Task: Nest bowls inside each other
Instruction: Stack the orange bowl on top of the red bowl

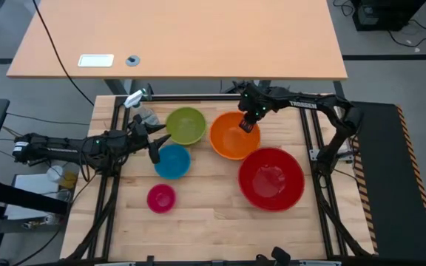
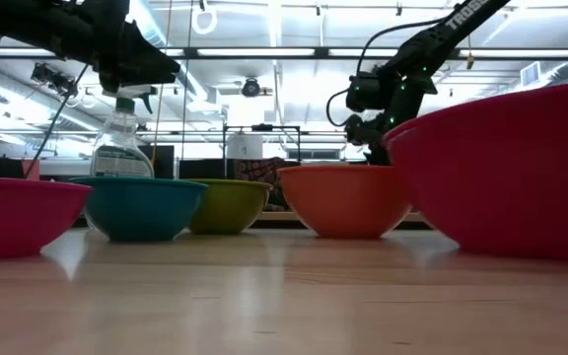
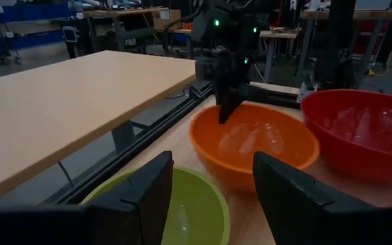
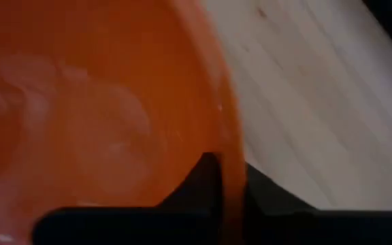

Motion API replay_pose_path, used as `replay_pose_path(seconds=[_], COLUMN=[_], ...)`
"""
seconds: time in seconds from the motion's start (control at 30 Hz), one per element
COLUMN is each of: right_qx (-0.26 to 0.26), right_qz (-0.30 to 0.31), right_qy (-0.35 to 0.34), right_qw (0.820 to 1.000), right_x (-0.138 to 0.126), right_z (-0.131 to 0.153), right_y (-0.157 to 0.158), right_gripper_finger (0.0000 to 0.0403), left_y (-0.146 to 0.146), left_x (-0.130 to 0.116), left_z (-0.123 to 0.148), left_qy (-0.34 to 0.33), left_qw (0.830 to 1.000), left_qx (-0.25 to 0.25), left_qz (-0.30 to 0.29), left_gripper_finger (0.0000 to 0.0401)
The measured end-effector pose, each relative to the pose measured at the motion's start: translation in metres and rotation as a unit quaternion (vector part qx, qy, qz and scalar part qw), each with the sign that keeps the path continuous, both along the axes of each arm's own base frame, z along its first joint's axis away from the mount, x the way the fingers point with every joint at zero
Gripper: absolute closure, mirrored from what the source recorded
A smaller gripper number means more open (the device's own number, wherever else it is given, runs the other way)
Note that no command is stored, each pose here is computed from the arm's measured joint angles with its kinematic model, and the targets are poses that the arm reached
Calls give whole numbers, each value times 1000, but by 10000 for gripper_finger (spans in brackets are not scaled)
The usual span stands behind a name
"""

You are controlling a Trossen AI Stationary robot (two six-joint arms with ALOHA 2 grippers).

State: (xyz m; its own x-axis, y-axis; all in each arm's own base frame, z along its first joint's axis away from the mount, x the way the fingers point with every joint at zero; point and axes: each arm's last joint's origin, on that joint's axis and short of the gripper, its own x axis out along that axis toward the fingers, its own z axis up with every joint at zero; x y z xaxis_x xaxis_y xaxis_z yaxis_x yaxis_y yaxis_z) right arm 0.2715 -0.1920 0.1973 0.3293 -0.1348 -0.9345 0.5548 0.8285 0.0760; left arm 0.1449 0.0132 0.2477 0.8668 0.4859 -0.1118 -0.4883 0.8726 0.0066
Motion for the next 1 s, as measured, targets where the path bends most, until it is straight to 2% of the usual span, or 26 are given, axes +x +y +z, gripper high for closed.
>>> replay_pose_path(seconds=[0.13,0.27,0.33,0.47,0.57,0.67,0.73,0.77,0.9,1.0], right_qx=[-1,-55,-53,-27,31,104,148,157,127,121], right_qz=[-20,-40,-36,18,93,184,223,235,240,235], right_qy=[-21,-58,-98,-221,-284,-309,-292,-272,-122,-21], right_qw=[1000,996,993,975,954,927,918,920,955,964], right_x=[-7,-16,-21,-27,-31,-35,-37,-39,-42,-41], right_z=[9,32,46,80,96,105,105,104,94,84], right_y=[-5,-10,-10,-2,13,38,59,68,103,126], right_gripper_finger=[380,376,384,387,377,368,367,367,368,365], left_y=[0,0,0,0,0,0,0,0,0,0], left_x=[0,0,0,0,0,0,0,0,0,0], left_z=[0,0,0,-1,-2,-2,-2,-2,-2,-2], left_qy=[5,5,6,12,18,18,18,18,18,17], left_qw=[1000,1000,1000,1000,1000,1000,1000,1000,1000,1000], left_qx=[8,8,8,9,9,8,8,8,8,7], left_qz=[-1,-1,-1,-1,-1,-1,-1,-1,-1,-1], left_gripper_finger=[193,193,193,193,193,193,193,193,193,193])
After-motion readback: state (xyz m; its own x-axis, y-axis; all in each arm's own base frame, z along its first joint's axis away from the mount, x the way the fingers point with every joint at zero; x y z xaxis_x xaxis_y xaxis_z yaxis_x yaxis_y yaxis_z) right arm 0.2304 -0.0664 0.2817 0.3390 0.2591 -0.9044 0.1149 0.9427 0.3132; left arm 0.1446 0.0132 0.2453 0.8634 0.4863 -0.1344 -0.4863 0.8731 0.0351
